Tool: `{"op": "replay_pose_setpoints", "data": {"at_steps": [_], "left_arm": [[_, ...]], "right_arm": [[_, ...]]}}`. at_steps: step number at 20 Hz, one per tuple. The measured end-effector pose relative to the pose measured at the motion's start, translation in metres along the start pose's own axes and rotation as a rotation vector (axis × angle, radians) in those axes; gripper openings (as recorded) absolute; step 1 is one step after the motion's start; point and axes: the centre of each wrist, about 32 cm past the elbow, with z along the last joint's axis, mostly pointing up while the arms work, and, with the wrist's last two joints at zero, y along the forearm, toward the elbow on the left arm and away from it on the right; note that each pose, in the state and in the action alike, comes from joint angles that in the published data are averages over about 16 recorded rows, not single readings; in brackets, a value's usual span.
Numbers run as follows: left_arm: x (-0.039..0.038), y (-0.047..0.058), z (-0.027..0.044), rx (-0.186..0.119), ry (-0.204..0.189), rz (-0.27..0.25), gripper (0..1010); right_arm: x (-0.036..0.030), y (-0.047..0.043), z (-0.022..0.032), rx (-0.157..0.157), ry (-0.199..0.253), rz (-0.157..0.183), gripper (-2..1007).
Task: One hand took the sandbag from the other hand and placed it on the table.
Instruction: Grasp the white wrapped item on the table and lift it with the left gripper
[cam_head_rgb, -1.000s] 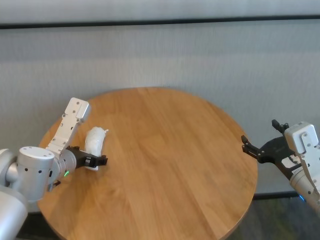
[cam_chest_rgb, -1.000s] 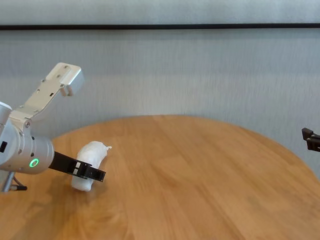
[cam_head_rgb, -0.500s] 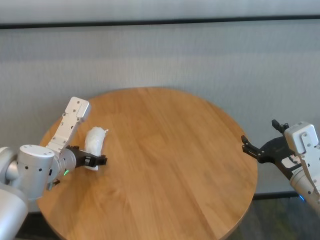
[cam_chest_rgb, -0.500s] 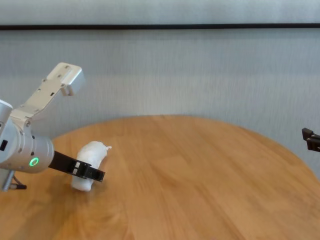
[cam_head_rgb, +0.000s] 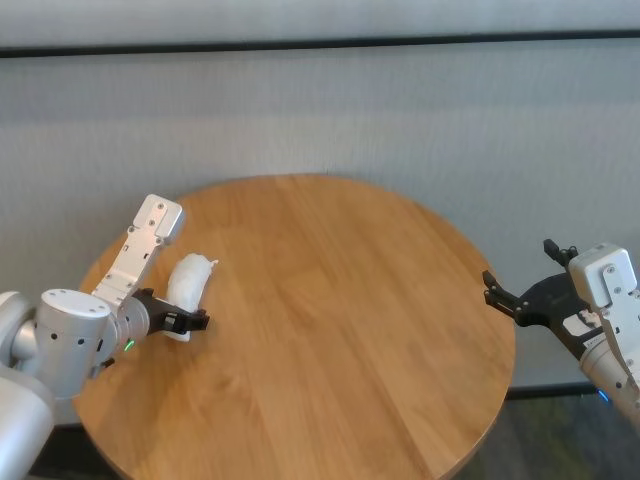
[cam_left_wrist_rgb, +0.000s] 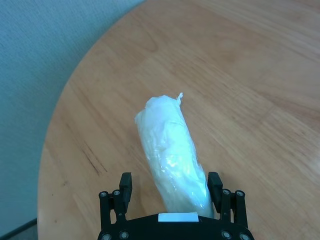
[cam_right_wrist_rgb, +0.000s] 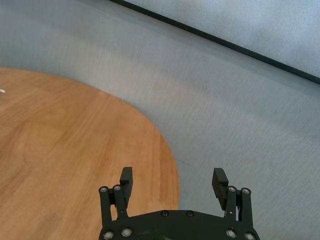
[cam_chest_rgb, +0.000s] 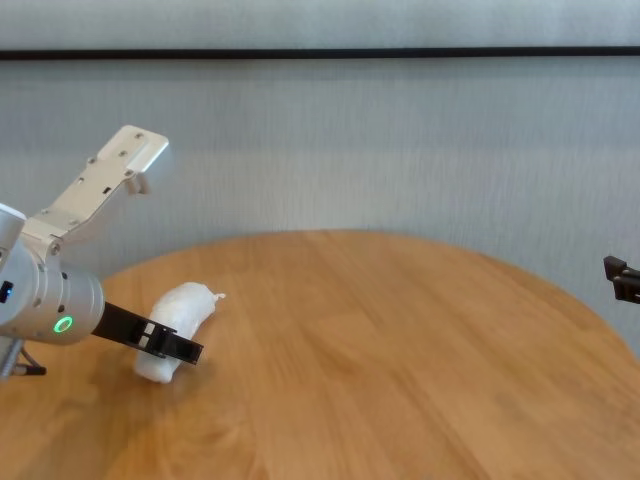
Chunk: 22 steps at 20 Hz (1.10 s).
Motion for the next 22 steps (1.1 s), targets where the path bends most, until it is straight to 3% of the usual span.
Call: {"op": "replay_pose_setpoints", "data": {"at_steps": [8,22], "left_arm": [[0.0001,0.0001,0.0000,-0.001,0.009,-0.002,875],[0.0000,0.0003,-0.0002,0.000,0.020,-0.004,500]], "right_arm": [[0.0000,0.0000,0.0000,0.000,0.000,0.000,1001],[0.0000,0.0000,0.0000,0.000,0.000,0.000,1001]]}}
